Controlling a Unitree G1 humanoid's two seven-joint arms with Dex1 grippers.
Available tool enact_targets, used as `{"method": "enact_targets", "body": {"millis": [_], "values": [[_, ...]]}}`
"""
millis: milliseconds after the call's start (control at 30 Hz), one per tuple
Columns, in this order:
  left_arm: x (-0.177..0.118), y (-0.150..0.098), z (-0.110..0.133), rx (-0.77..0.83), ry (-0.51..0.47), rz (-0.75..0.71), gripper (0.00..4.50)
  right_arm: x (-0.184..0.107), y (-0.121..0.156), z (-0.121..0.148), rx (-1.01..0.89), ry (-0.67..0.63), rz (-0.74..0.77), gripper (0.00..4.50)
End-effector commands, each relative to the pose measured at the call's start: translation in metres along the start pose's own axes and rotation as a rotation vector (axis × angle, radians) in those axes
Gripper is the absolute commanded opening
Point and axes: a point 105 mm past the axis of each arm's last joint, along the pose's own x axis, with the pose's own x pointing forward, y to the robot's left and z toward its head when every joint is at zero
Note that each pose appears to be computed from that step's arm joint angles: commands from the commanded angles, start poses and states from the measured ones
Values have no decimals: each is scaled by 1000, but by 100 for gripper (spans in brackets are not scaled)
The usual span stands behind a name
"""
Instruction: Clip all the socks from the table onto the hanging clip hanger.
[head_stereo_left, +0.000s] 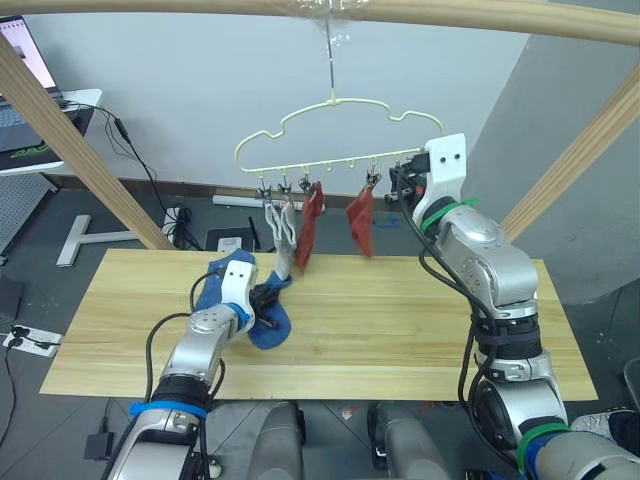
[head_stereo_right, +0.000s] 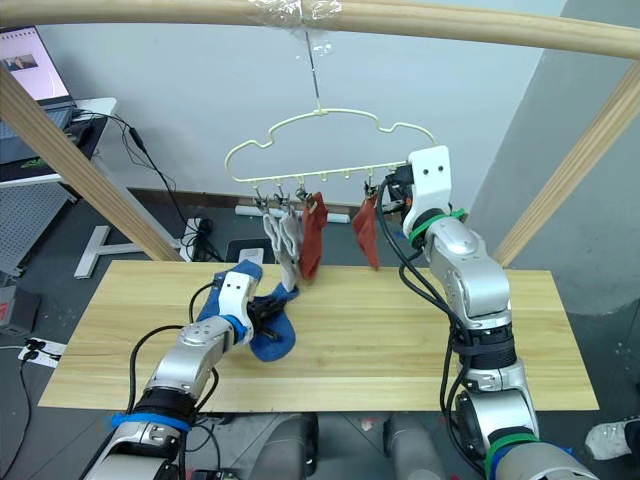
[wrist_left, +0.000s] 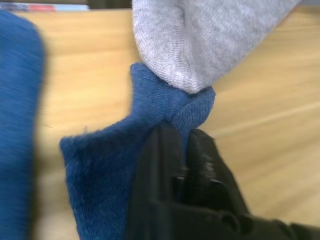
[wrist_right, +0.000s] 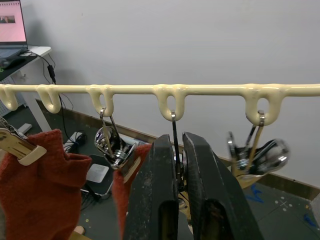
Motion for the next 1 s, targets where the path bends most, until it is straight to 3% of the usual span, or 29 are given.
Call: {"method": "enact_targets", "body": {"millis": [33,233,333,500,733,1000], "values": [[-2,-34,16,-20,-81,-133,2,-1,-17,5,88,30,-3,0],[-22,-98,92,46,-377,-323,2,-2,-32,9,367,194,27,0],[-28,-114,127,90,-507,-327,2,-4,-30,14,466,253,56,0],[-22,-128,163,173,-621,-304,2,-6,-24,15,594,338,88,0],[-12,-124,185,172,-688,-252,2,-8,-18,21,678,366,96,0],[-10,-120,194,187,-728,-239,2,-11,-20,20,705,375,73,0]]}}
